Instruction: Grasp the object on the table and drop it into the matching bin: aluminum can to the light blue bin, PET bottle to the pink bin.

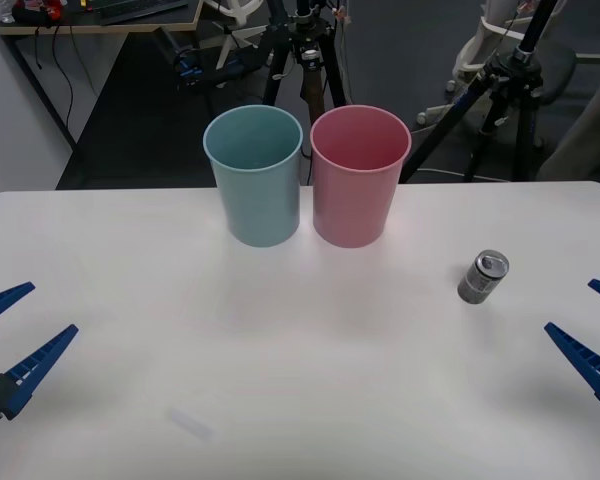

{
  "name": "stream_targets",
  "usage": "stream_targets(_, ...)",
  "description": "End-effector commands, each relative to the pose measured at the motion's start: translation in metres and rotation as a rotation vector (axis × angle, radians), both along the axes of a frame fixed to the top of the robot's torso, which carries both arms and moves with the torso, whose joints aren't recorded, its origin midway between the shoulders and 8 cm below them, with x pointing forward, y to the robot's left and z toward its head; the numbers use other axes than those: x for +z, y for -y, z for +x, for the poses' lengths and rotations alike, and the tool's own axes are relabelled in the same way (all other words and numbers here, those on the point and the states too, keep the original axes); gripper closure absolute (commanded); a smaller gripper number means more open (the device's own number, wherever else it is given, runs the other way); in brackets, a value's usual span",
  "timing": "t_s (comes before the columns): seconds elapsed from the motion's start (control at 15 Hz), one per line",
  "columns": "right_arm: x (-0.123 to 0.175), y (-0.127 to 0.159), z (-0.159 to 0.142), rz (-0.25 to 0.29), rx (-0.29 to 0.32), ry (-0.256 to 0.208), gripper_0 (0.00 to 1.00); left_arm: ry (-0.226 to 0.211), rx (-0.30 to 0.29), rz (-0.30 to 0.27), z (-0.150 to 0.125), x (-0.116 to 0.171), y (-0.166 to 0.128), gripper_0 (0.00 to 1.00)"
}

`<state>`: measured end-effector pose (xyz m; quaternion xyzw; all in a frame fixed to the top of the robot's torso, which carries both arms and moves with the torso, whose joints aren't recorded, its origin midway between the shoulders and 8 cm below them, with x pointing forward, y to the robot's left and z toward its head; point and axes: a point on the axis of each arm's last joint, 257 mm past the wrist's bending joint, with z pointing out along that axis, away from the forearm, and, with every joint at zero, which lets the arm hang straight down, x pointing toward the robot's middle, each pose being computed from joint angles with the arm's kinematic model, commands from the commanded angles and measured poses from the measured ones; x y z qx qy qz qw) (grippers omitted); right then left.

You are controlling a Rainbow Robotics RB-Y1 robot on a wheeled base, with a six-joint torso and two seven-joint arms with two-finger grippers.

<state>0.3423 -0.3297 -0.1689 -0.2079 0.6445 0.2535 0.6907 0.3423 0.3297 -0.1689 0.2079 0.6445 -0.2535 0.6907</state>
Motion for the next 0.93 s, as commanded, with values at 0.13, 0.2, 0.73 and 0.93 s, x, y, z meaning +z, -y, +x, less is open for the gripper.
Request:
stream_targets(0.13, -0.013, -0.003, -0.002, 0.003, -0.011, -0.027, 0.0, 0.0, 0.0, 0.0, 0.0, 0.0, 0.0, 0.0)
stream_targets(0.2, -0.012, -0.004, -0.002, 0.004, -0.014, -0.028, 0.0, 0.0, 0.0, 0.0, 0.0, 0.0, 0.0, 0.0)
stream_targets(0.73, -0.045, 0.025, 0.015, -0.108, -0.19, -0.08, 0.0, 0.0, 0.0, 0.0, 0.0, 0.0, 0.0, 0.0)
stream_targets(0.93, -0.063, 0.042, 0.022, -0.173, -0.282, -0.066, 0.0, 0.0, 0.0, 0.0, 0.0, 0.0, 0.0, 0.0)
